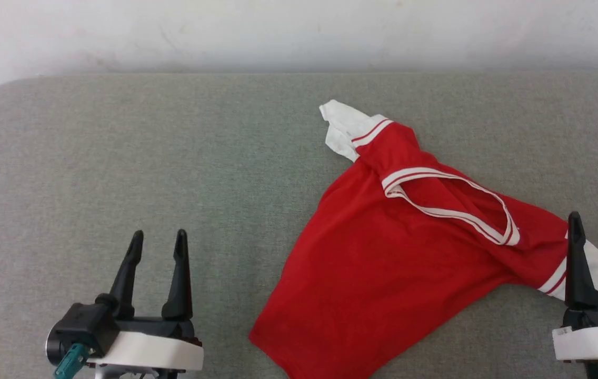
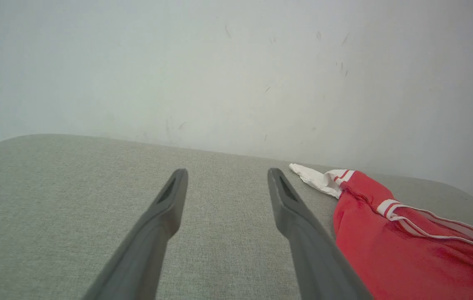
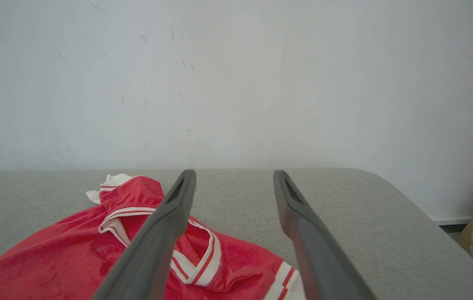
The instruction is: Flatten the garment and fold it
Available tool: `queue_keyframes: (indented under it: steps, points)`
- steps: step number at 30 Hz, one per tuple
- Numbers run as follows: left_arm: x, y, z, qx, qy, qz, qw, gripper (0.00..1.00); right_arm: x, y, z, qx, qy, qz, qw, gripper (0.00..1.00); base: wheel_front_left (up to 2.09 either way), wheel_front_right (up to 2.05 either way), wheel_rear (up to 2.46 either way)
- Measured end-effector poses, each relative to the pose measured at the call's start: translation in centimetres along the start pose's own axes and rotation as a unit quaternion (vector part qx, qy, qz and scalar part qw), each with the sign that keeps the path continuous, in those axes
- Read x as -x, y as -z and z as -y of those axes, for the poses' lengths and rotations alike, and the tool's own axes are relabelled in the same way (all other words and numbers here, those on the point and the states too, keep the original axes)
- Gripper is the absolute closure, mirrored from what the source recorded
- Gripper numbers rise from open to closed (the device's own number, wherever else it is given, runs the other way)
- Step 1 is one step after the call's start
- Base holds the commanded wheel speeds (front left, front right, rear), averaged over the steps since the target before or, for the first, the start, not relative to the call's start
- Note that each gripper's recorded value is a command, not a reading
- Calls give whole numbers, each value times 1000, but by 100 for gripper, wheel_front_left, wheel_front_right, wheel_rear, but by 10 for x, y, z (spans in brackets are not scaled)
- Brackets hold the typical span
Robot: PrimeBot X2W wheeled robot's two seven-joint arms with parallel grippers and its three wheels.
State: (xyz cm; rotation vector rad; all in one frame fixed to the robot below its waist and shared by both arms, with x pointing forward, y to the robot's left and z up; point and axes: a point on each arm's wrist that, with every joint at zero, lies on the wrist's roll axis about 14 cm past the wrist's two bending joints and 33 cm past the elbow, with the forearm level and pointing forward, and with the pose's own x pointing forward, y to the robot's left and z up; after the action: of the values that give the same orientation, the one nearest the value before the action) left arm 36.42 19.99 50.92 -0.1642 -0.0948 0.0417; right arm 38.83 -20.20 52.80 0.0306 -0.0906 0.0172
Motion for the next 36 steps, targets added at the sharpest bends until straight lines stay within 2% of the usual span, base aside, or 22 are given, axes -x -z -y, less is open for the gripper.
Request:
queue_keyframes:
  steps: [3, 7, 12, 16, 22, 31, 36]
  points:
    - [-8, 4, 9, -1, 23, -5, 1000, 0, 0, 5, 2, 0, 3, -3, 1000, 0, 0, 0, 0]
    - [-45, -4, 35, -47, 98, -1, 994, 0, -6, 10, 5, 5, 8, -8, 1000, 0, 0, 0, 0]
    - [-98, 7, 85, -98, 192, -54, 975, 0, -17, 21, 4, 3, 7, -17, 1000, 0, 0, 0, 0]
    - [-128, 34, 114, -101, 231, -121, 960, 0, -22, 35, 4, 0, 8, -33, 999, 0, 0, 0, 0]
    - [-150, 83, 139, -93, 259, -209, 938, 0, -26, 54, 12, 3, 18, -56, 998, 0, 0, 0, 0]
    - [-168, 136, 149, -104, 268, -281, 916, 0, -25, 69, 24, 10, 36, -75, 996, 0, 0, 0, 0]
    - [-172, 162, 144, -114, 260, -319, 904, 0, -22, 80, 30, 13, 45, -91, 995, 0, 0, 0, 0]
